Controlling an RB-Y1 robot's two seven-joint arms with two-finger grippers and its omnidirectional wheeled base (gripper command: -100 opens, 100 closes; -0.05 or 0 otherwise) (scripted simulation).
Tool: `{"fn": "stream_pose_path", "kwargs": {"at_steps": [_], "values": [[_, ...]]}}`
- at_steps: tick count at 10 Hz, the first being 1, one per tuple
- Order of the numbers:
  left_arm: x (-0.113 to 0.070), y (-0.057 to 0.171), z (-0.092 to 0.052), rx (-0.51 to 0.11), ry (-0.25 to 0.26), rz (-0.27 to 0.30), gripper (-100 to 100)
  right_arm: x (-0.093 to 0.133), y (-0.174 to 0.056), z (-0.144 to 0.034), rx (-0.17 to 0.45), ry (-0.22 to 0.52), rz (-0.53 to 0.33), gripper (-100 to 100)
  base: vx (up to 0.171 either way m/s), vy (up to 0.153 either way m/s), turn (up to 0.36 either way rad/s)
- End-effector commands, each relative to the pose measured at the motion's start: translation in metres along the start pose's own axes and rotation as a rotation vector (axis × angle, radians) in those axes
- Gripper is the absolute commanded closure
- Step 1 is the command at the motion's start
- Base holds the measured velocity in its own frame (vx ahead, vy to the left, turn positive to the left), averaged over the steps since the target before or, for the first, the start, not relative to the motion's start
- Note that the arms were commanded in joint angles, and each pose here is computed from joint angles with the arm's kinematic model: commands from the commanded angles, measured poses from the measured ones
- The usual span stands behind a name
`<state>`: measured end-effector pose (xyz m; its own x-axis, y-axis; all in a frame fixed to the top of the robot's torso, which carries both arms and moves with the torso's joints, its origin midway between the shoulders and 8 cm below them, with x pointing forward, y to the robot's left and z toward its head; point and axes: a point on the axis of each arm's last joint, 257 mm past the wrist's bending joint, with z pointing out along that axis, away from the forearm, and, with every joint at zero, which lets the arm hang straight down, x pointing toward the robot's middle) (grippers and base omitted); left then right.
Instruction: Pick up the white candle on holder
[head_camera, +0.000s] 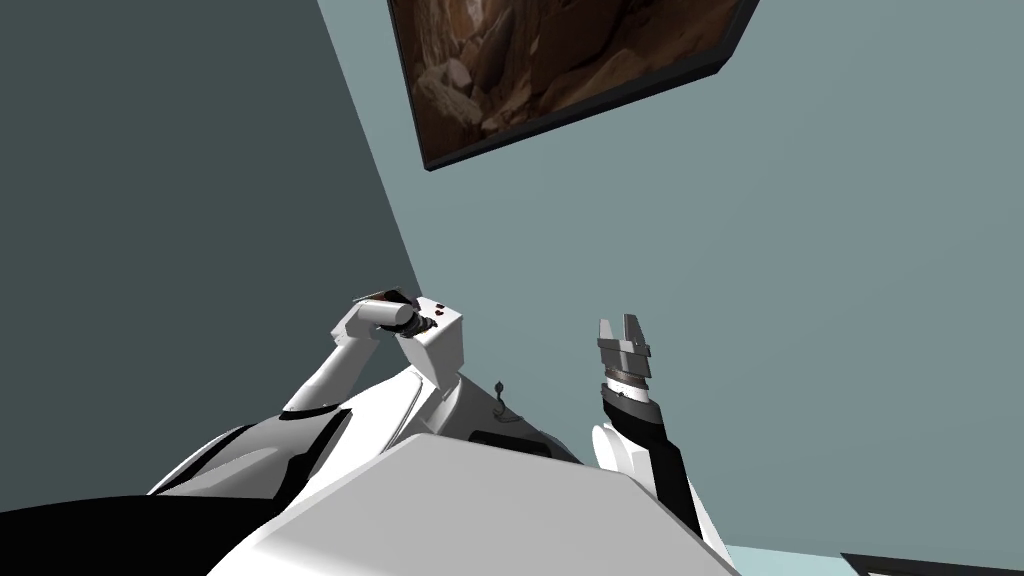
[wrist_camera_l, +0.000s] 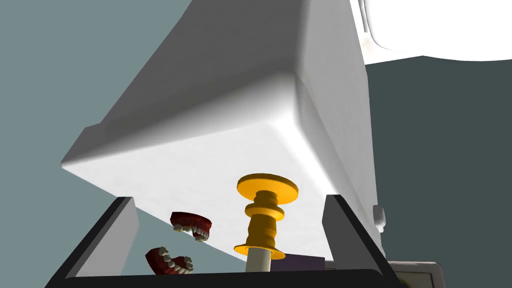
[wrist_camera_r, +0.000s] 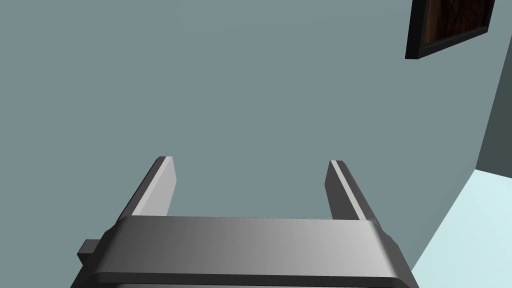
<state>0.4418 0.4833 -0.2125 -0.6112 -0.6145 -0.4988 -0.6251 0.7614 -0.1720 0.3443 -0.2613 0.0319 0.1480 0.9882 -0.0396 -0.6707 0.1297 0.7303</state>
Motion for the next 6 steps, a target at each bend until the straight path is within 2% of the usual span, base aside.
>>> {"fn": "stream_pose_path", "kwargs": {"at_steps": [1, 2, 3, 4, 6], "values": [[-0.006, 0.007, -0.01, -0.022, 0.014, 0.021, -100, 0.0, 0.0, 0.0, 0.0, 0.0, 0.0, 0, 0.036, 0.019, -0.064], [-0.002, 0.01, -0.01, -0.034, 0.031, 0.021, -100, 0.0, 0.0, 0.0, 0.0, 0.0, 0.0, 0, 0.031, 0.02, -0.038], [-0.008, 0.015, -0.019, -0.047, 0.035, 0.037, -100, 0.0, 0.0, 0.0, 0.0, 0.0, 0.0, 0, 0.04, 0.027, -0.064], [-0.006, 0.017, -0.019, -0.054, 0.046, 0.037, -100, 0.0, 0.0, 0.0, 0.0, 0.0, 0.0, 0, 0.032, 0.026, -0.036], [-0.014, 0.026, -0.034, -0.082, 0.061, 0.062, -100, 0.0, 0.0, 0.0, 0.0, 0.0, 0.0, 0, 0.041, 0.033, -0.076]]}}
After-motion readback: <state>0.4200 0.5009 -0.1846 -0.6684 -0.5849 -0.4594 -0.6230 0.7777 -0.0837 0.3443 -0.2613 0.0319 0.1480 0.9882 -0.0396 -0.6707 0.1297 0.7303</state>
